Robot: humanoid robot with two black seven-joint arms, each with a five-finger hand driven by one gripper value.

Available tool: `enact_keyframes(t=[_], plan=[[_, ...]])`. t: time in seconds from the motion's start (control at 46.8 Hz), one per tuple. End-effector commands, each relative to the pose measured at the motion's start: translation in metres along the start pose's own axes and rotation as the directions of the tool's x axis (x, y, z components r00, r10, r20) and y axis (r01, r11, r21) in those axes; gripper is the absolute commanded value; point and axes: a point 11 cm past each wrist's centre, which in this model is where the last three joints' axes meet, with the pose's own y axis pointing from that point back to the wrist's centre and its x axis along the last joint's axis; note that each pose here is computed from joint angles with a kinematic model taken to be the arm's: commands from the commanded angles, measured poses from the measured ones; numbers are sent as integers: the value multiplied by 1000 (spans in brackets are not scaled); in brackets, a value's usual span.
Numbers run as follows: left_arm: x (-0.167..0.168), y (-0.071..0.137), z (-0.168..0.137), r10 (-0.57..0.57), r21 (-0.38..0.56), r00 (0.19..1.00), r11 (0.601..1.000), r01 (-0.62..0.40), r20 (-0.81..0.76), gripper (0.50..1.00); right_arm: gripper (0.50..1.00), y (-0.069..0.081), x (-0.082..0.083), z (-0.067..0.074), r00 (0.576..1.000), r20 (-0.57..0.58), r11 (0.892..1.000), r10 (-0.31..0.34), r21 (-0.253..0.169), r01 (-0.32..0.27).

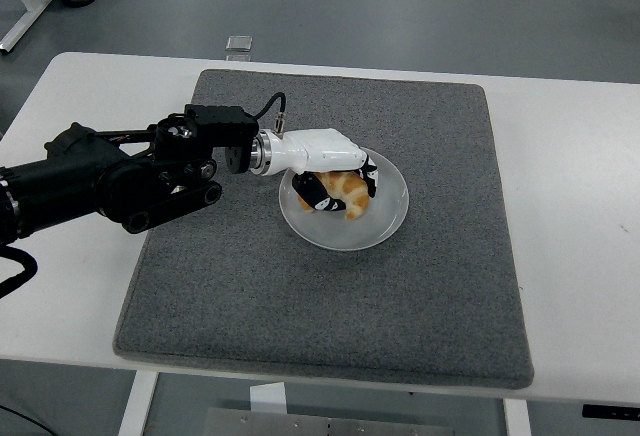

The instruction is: Place the bread on the plate

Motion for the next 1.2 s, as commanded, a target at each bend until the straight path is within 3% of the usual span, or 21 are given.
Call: enact_keyframes(t=[0.0,0.278,0.513,0.919,1.175], plan=[[0,0,2,0,-5,1000,1000,0,-5,848,952,0,0,0,1000,0,1000,0,0,0],[14,2,6,45,-32,990,998,-49,-136,968,952,0,0,0,1000,0,1000,0,0,0],[50,18,-5,110,-33,938,991,-128,-330,988,954,0,0,0,1000,0,1000,0,0,0],[110,79,-49,322,69,715,931,-359,-621,988,952,0,0,0,1000,0,1000,0,0,0],[113,127,-86,425,195,483,869,-456,-765,990,952,0,0,0,1000,0,1000,0,0,0]])
